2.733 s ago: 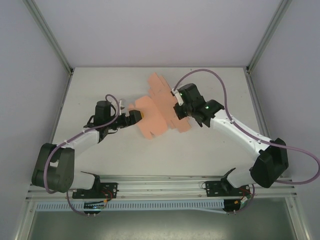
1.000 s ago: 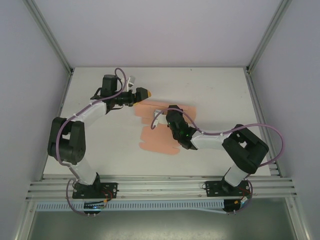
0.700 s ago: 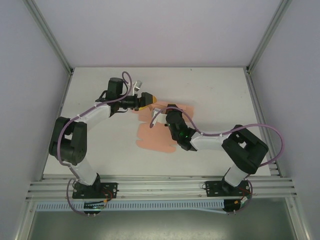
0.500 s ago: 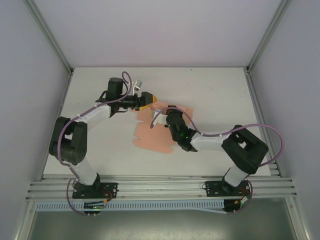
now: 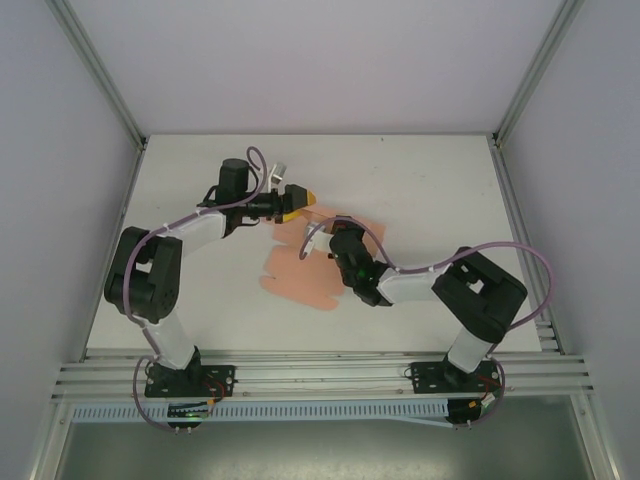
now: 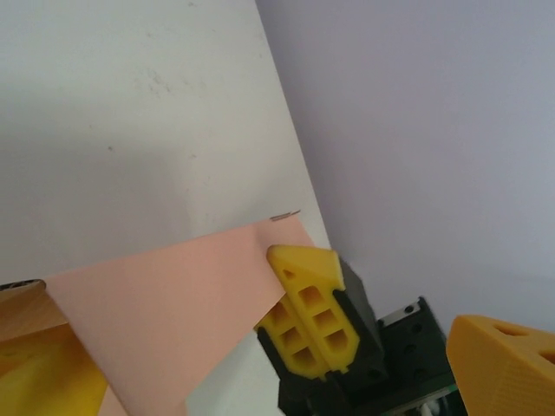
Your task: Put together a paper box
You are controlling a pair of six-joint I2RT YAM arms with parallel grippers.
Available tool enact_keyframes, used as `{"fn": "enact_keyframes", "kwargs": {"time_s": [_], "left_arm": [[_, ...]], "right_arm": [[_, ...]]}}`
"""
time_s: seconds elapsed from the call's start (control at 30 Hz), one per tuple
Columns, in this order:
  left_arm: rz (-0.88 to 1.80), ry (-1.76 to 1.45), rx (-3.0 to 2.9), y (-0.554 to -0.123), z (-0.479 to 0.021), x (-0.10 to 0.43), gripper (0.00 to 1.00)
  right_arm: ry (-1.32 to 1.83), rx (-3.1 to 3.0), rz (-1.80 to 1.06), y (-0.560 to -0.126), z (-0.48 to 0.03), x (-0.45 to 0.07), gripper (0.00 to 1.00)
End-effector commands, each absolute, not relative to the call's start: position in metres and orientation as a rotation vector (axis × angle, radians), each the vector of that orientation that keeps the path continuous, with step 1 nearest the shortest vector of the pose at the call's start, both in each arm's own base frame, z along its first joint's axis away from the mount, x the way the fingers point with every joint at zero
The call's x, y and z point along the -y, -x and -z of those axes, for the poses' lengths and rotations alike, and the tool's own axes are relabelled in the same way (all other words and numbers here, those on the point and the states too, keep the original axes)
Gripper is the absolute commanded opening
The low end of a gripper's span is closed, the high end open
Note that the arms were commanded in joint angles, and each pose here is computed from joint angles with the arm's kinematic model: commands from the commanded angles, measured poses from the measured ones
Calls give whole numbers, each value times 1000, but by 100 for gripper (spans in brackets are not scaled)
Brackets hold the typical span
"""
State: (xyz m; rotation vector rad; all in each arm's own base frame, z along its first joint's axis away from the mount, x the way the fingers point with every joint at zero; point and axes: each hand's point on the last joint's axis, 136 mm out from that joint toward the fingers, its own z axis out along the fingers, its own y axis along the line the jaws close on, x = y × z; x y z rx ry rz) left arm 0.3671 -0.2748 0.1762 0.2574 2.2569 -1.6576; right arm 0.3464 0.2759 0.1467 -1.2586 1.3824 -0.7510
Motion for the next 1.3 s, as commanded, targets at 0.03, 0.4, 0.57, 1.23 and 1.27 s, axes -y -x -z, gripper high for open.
{"fn": "enact_keyframes", "kwargs": {"time_s": [0.03,0.4,0.57,1.23,1.27], "left_arm": [[1449,-396,-2271,-342,-172,263,98],[1141,-422,-2232,-330,-140,195,98],[1059,-517,-2198,-342,-134,194,97],[1217,-654,-2153,-334,-103,226,79],[1225,-653,-2153,-334,-102,226,78]], "right_arm": [[1239,-1365,583,-335,-172,-278,0],[1288,-1546,284,-325,-182,-238,0],[1348,-1649,86,-318,-177,-234,0],[1275,-1724,-45,-346,-171,-239,0],[1256,-1741,-36,-351,-171,-231,0]]}}
